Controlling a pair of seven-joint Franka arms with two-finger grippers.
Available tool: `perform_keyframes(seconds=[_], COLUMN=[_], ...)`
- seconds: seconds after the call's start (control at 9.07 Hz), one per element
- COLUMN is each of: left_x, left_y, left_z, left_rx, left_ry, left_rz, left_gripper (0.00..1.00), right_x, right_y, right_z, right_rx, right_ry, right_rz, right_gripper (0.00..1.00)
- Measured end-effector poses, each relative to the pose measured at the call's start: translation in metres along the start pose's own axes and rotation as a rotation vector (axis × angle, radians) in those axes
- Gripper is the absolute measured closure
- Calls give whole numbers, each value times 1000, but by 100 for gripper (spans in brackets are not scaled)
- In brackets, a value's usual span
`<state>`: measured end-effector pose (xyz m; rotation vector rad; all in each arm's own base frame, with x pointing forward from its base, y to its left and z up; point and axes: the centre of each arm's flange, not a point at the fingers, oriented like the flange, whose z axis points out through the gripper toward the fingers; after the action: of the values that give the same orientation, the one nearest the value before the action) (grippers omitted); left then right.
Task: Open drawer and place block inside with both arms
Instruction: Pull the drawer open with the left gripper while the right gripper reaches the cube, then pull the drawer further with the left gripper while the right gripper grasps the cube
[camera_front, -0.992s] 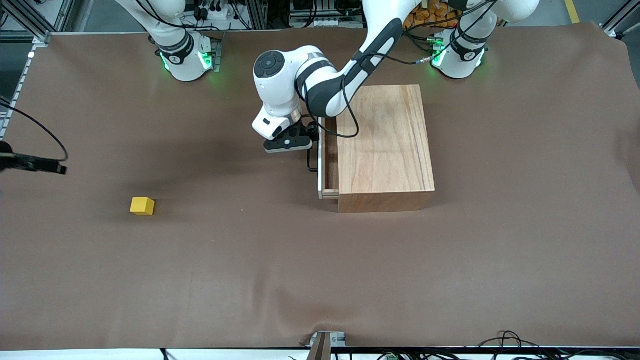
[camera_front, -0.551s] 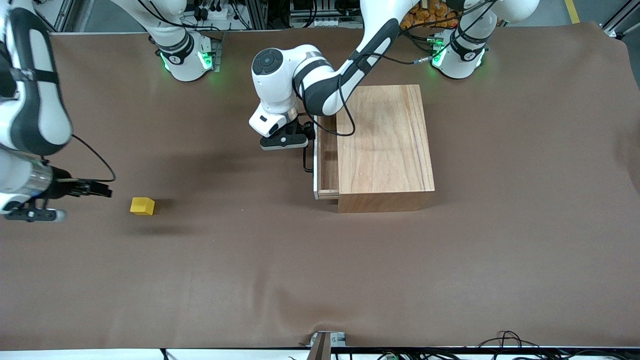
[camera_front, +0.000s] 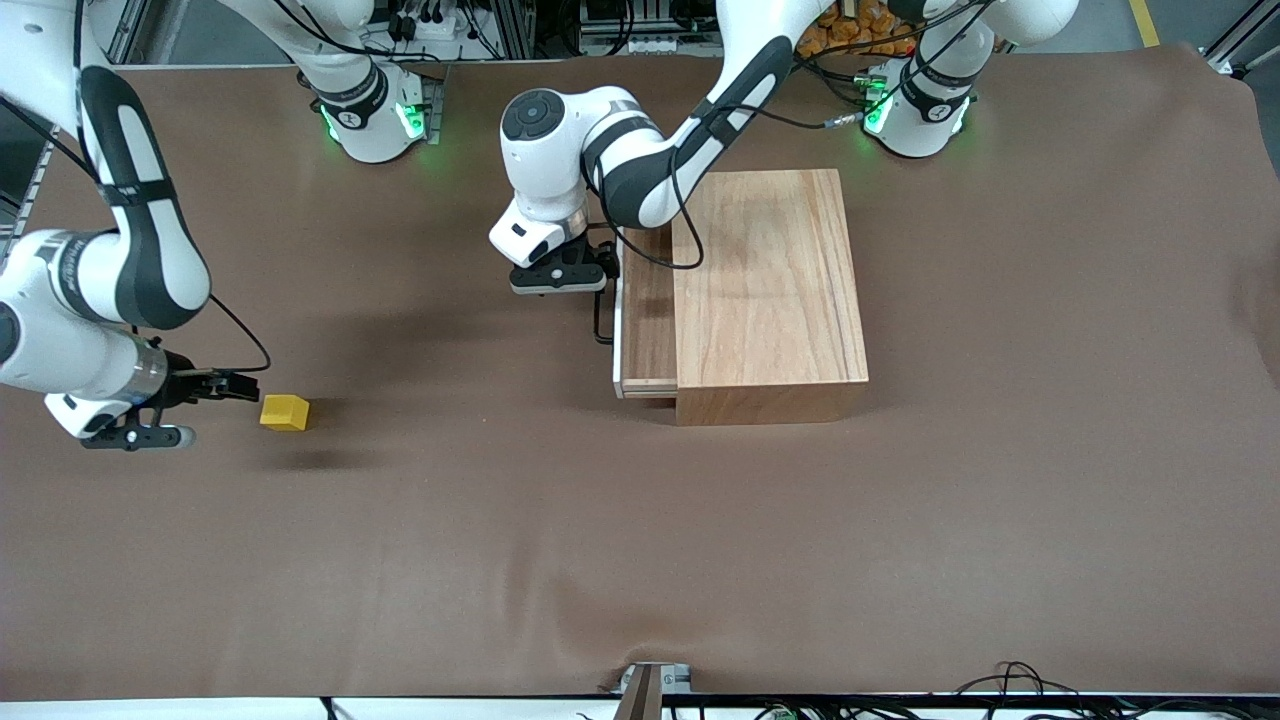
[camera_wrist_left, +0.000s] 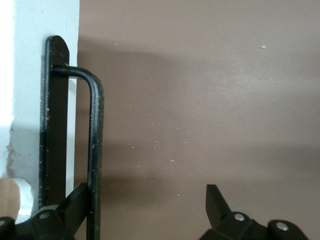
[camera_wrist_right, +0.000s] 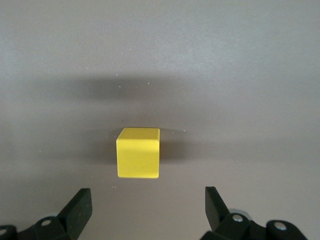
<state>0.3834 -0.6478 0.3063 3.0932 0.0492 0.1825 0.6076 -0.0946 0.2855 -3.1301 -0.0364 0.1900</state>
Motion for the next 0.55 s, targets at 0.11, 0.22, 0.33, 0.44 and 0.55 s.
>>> perform_keyframes(seconds=[0.11, 0.22, 0.33, 0.44, 0.55], left_x=[-2, -6, -6, -9, -12], left_y=[2, 5, 6, 10, 13], left_z=[0, 0, 0, -1, -1], left_rx=[-7, -17, -19, -38, -47], left_ry=[8, 16, 21, 28, 34], left_rz=[10, 19, 23, 27, 34], left_gripper=[0, 0, 0, 0, 0], right_x=[3, 6, 9, 12, 12], right_y=[-2, -3, -3, -3, -4], right_z=[12, 20, 30, 46, 67], right_rx=[3, 5, 7, 12, 20], right_ry=[0, 4, 16, 16, -2], right_rz=[-6, -10, -12, -13, -13], right_gripper=[0, 0, 0, 0, 0])
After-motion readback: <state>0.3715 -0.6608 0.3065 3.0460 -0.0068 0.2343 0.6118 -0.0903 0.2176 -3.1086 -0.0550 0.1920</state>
